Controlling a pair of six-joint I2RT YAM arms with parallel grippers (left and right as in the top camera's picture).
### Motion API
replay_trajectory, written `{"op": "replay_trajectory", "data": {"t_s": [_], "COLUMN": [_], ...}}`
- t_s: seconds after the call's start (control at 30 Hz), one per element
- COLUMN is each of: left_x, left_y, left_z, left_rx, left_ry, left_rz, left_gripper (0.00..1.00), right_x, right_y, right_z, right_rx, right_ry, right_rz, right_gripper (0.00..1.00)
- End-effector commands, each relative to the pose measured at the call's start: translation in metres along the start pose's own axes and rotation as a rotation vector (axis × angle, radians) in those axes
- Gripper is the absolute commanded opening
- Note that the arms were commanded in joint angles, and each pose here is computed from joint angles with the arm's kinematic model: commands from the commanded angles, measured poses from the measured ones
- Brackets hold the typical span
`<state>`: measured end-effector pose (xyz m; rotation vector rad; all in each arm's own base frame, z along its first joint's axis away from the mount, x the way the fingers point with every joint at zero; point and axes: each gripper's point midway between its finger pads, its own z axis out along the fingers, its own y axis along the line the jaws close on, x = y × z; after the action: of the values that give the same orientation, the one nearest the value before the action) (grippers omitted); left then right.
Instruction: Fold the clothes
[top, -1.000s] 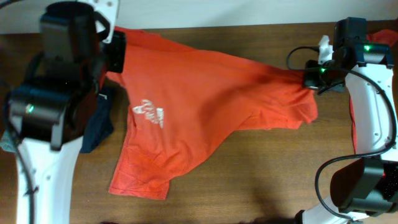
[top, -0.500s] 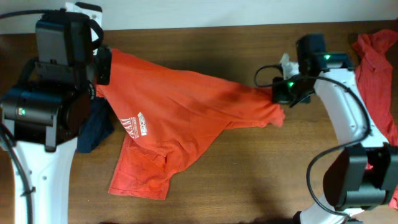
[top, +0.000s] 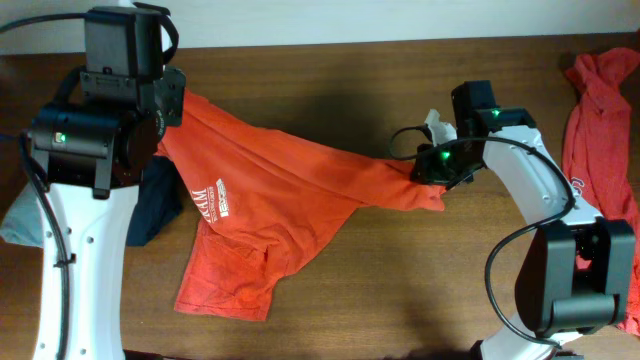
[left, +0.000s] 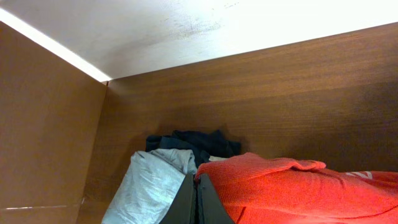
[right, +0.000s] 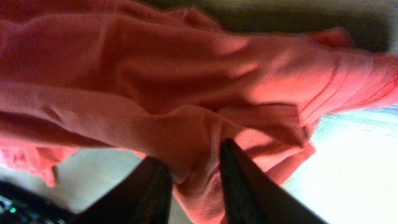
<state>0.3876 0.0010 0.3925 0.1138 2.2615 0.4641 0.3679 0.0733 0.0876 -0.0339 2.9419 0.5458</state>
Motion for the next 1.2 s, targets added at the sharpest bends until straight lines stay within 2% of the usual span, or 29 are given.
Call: {"op": "replay_trajectory", "data": {"t_s": [0.0,0.13,0.2,0.5,0.6,0.73,0.8,0.97,1.17], "left_x": [-0.001,-0.001,-0.002,-0.006,-0.008,-0.009,-0.009,-0.009,-0.009], "left_y": [0.009,0.008,0.008,0.009,0.009,0.009,0.009,0.009,0.008], "left_z": [-0.001,-0.001,-0.001,-0.001,-0.001,-0.001,-0.001,-0.001,-0.001], "left_rx": [-0.036,-0.035,-0.035,-0.037,-0.038,-0.038,-0.038,-0.038,-0.031], "left_ry": [-0.006,-0.006,-0.007,-0.023,-0.034,-0.036,-0.036,-0.036,-0.037], "left_rz": [-0.023,-0.023,-0.023,-0.031,-0.036,-0.037,-0.037,-0.037,-0.036], "left_gripper": [0.0,0.0,0.0,0.0,0.0,0.0,0.0,0.0,0.0], "right_x": [-0.009,-0.021,-0.023,-0.028,-0.024,-0.013,-0.005,0.016,0.038], "right_y": [-0.013,-0.031,-0.038,-0.041,-0.032,-0.015,-0.018,-0.008,0.012], "right_z": [-0.002,-0.01,-0.012,-0.022,-0.019,-0.005,0.007,0.034,0.048], "right_rx": [0.003,0.011,0.017,-0.094,-0.115,-0.11,-0.053,-0.031,-0.039], "right_ry": [-0.038,-0.091,-0.105,-0.141,-0.12,-0.066,-0.041,0.011,0.074], "right_rz": [0.017,0.044,0.017,0.033,0.026,0.016,0.053,0.025,-0.069], "right_gripper": [0.3,0.41,0.54,0.59,0.52,0.27,0.2,0.18,0.04]}}
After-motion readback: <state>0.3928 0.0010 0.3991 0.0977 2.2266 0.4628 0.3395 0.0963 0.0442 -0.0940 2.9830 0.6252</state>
